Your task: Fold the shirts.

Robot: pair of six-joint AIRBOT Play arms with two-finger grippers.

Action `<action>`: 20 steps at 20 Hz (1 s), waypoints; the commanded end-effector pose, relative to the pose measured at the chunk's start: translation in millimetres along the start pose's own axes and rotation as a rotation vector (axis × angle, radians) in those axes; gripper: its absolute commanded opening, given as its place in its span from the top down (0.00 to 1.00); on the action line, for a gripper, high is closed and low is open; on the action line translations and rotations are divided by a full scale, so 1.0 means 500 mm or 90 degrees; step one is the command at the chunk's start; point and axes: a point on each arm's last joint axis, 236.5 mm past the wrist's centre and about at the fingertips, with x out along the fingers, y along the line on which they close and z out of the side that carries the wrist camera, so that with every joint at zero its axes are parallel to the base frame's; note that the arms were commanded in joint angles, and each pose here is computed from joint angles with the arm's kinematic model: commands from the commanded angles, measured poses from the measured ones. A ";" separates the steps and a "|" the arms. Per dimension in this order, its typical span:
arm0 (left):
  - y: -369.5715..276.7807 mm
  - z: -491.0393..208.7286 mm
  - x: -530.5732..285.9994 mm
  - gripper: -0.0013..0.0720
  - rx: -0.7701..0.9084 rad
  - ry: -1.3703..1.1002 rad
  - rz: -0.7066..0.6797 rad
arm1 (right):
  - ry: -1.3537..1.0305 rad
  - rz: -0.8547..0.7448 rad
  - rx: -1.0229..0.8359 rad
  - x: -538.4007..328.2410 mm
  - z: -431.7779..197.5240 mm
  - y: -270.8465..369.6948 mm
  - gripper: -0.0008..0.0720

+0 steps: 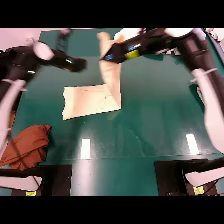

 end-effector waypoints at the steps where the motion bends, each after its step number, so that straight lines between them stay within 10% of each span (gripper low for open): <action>1: 0.140 0.088 -0.232 0.95 0.003 -0.117 0.126 | -0.024 0.072 -0.031 0.197 -0.020 0.080 0.66; 3: 0.167 0.109 -0.314 0.95 -0.008 -0.163 0.152 | 0.006 0.102 -0.058 0.257 -0.044 0.112 0.50; 7: 0.154 0.101 -0.329 0.95 -0.007 -0.157 0.147 | 0.043 0.059 -0.002 0.207 -0.071 0.000 0.49; 12: 0.072 0.099 -0.283 0.95 0.032 -0.153 0.101 | 0.189 -0.201 0.160 -0.018 -0.250 -0.343 0.49; 15: 0.031 0.097 -0.248 0.95 0.051 -0.146 0.077 | 0.199 -0.233 0.337 -0.092 -0.355 -0.449 0.14; 20: 0.016 0.083 -0.206 0.95 0.047 -0.121 0.057 | 0.187 -0.168 0.457 -0.014 -0.414 -0.468 0.20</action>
